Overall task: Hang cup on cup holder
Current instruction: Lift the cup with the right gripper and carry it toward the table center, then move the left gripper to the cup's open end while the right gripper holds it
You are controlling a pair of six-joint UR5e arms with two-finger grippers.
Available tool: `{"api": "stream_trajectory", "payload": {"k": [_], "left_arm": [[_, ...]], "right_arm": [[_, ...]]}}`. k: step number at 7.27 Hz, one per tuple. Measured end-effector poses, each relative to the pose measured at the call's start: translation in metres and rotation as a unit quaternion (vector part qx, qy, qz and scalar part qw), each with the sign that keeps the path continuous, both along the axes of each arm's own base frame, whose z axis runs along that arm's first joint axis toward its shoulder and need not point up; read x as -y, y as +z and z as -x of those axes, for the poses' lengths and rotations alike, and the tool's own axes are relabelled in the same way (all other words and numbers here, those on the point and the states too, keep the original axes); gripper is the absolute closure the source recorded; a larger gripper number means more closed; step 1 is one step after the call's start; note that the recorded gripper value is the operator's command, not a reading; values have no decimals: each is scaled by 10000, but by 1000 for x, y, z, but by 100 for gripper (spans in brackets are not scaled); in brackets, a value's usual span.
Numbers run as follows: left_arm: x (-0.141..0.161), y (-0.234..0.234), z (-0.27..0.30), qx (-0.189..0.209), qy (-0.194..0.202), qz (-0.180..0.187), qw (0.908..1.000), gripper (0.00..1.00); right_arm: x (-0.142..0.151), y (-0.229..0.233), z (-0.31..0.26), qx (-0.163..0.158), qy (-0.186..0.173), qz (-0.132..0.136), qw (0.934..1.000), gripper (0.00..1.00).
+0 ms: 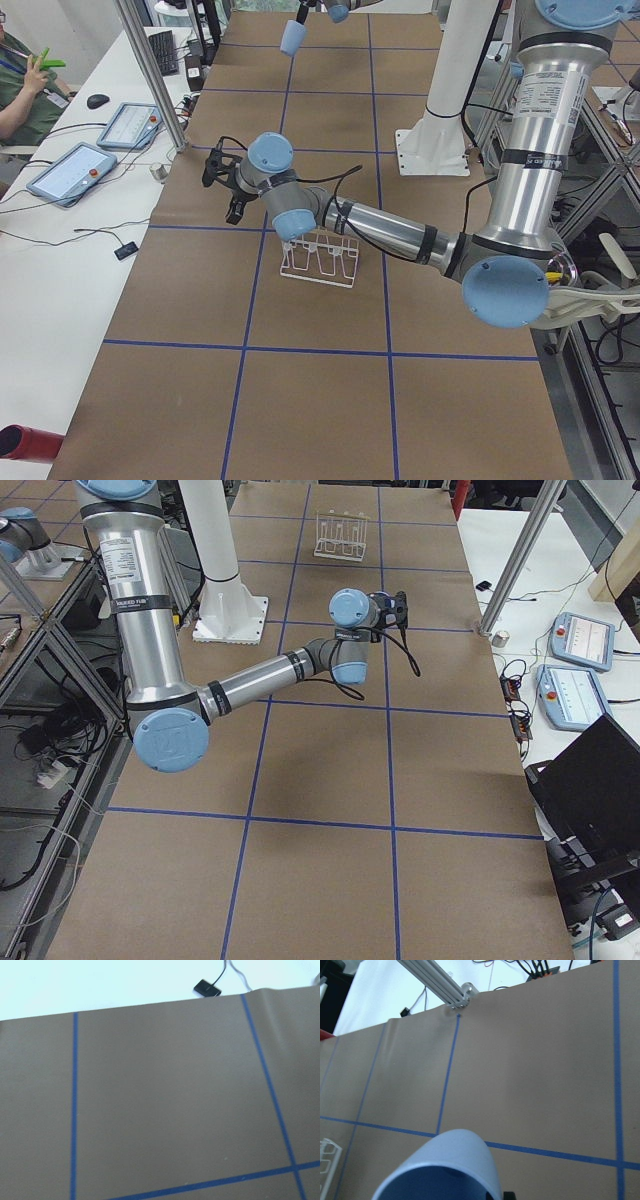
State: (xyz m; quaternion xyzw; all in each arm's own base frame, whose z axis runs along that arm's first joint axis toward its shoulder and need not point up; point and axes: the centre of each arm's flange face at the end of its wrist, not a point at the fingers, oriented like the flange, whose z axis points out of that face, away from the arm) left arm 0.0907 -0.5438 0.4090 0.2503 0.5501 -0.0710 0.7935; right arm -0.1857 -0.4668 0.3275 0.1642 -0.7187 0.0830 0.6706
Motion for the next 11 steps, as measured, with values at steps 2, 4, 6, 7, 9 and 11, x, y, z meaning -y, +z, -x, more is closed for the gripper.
{"api": "stream_trajectory", "payload": {"k": [2, 4, 6, 7, 9, 11], "left_arm": [[-31, -37, -41, -1440, 137, 143, 9894, 2], [-49, -91, -71, -2734, 525, 650, 9582, 2], [-63, -142, -100, -3646, 830, 1084, 9211, 2], [-79, -163, -122, -4069, 893, 1184, 9013, 2], [-115, -198, -159, -4768, 943, 1365, 8632, 2], [-145, -221, -186, -5201, 1029, 1514, 8343, 2]], "right_arm": [[-34, -16, 21, 1040, -299, 71, 9941, 100], [-61, -25, 39, 1678, -634, -126, 9837, 100], [-84, -45, 73, 2303, -802, -394, 9690, 100], [-94, -59, 90, 2606, -856, -474, 9605, 100], [-108, -88, 116, 3014, -978, -554, 9469, 100], [-119, -108, 137, 3291, -1038, -522, 9371, 100]]}}
